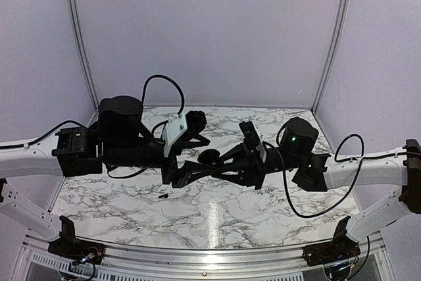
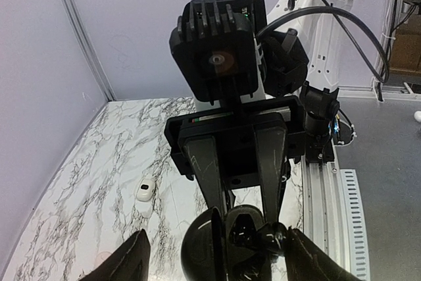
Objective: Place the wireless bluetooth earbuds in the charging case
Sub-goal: Adjust the right earbud in the right side groove of the charging case.
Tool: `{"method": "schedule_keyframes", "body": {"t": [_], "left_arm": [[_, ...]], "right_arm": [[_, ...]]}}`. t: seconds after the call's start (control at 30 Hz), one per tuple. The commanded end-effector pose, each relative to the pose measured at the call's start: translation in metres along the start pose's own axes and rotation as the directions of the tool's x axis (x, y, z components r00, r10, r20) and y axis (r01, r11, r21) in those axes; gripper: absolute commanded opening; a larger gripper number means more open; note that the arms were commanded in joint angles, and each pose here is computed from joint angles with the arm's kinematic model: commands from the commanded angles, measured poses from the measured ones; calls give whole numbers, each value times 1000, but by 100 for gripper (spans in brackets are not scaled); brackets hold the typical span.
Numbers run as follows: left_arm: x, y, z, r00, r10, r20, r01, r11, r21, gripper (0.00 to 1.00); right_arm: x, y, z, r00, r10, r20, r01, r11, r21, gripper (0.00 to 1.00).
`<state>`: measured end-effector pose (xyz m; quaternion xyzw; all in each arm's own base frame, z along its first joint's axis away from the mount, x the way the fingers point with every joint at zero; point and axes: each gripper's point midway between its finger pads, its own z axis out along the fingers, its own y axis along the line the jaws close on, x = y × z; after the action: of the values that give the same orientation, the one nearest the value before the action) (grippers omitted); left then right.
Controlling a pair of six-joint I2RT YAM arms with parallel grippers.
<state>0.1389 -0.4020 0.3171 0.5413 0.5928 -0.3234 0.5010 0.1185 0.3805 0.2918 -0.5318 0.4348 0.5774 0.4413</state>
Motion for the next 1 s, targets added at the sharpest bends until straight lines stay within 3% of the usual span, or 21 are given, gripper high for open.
{"method": "schedule_keyframes", "body": {"t": [0.0, 0.63, 0.97], "left_arm": [[-5, 14, 5, 1000, -10, 21, 11, 999, -45, 72], [-2, 24, 8, 997, -59, 40, 61, 997, -56, 73], [-1, 5, -1, 998, -23, 59, 20, 999, 40, 75]], "right_arm": [[-17, 9, 9, 999, -49, 21, 50, 998, -44, 0], [-22, 18, 13, 997, -73, 28, 74, 996, -44, 0], [-25, 12, 12, 998, -53, 33, 54, 998, -12, 0]]}}
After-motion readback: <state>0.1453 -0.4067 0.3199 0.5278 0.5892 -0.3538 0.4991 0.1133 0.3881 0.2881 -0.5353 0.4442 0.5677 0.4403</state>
